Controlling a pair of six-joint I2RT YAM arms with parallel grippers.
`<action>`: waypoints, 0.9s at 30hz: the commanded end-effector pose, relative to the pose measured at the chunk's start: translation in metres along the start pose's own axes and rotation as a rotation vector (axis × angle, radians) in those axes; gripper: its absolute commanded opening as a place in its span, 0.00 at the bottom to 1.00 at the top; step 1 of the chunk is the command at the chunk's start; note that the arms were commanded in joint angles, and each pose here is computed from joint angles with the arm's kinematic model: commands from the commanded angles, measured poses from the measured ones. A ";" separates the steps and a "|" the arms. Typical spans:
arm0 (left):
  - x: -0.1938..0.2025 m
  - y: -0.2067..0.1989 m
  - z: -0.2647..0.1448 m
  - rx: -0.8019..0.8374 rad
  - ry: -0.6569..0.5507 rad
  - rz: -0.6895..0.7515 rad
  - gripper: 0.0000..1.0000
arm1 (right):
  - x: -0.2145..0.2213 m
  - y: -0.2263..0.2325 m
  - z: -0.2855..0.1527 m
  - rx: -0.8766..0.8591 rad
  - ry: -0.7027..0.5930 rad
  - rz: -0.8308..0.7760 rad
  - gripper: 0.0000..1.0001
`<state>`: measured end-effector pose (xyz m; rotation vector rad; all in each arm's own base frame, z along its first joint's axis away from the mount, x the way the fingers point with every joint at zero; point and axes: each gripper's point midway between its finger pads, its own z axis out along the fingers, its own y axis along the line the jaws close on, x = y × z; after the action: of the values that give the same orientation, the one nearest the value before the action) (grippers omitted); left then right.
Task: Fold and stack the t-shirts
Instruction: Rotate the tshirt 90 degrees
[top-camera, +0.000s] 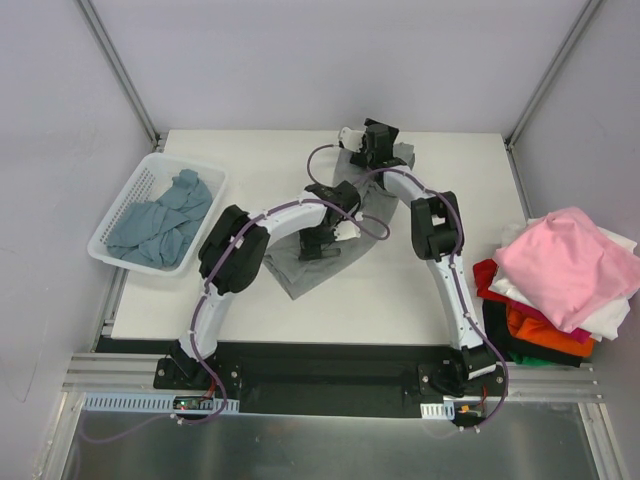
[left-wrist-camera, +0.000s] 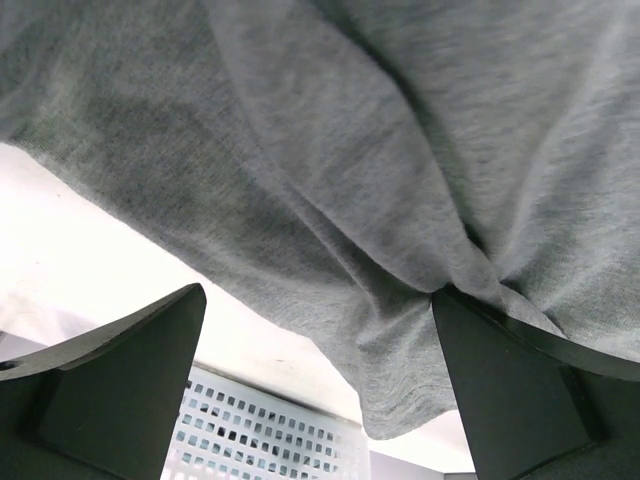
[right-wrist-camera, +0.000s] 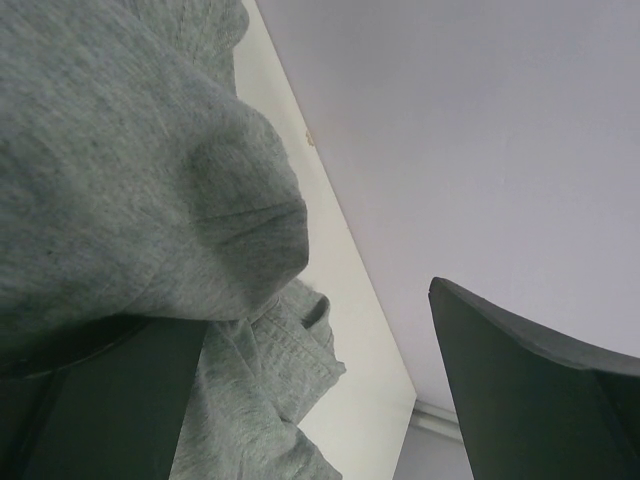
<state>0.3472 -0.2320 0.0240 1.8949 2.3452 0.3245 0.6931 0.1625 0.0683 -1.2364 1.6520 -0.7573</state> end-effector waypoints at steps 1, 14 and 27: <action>-0.011 -0.039 0.014 0.045 -0.038 0.037 0.99 | -0.015 -0.005 0.007 0.031 -0.067 -0.006 0.96; 0.011 -0.097 0.007 0.093 -0.011 0.137 0.99 | -0.012 -0.015 0.009 0.064 -0.076 -0.014 0.96; -0.026 -0.132 0.007 0.173 -0.108 0.256 0.99 | -0.027 -0.014 0.009 0.069 -0.148 -0.003 0.96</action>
<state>0.2699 -0.2580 0.0225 2.1330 2.0911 0.3122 0.7030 0.1725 0.0720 -1.2463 1.5635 -0.7375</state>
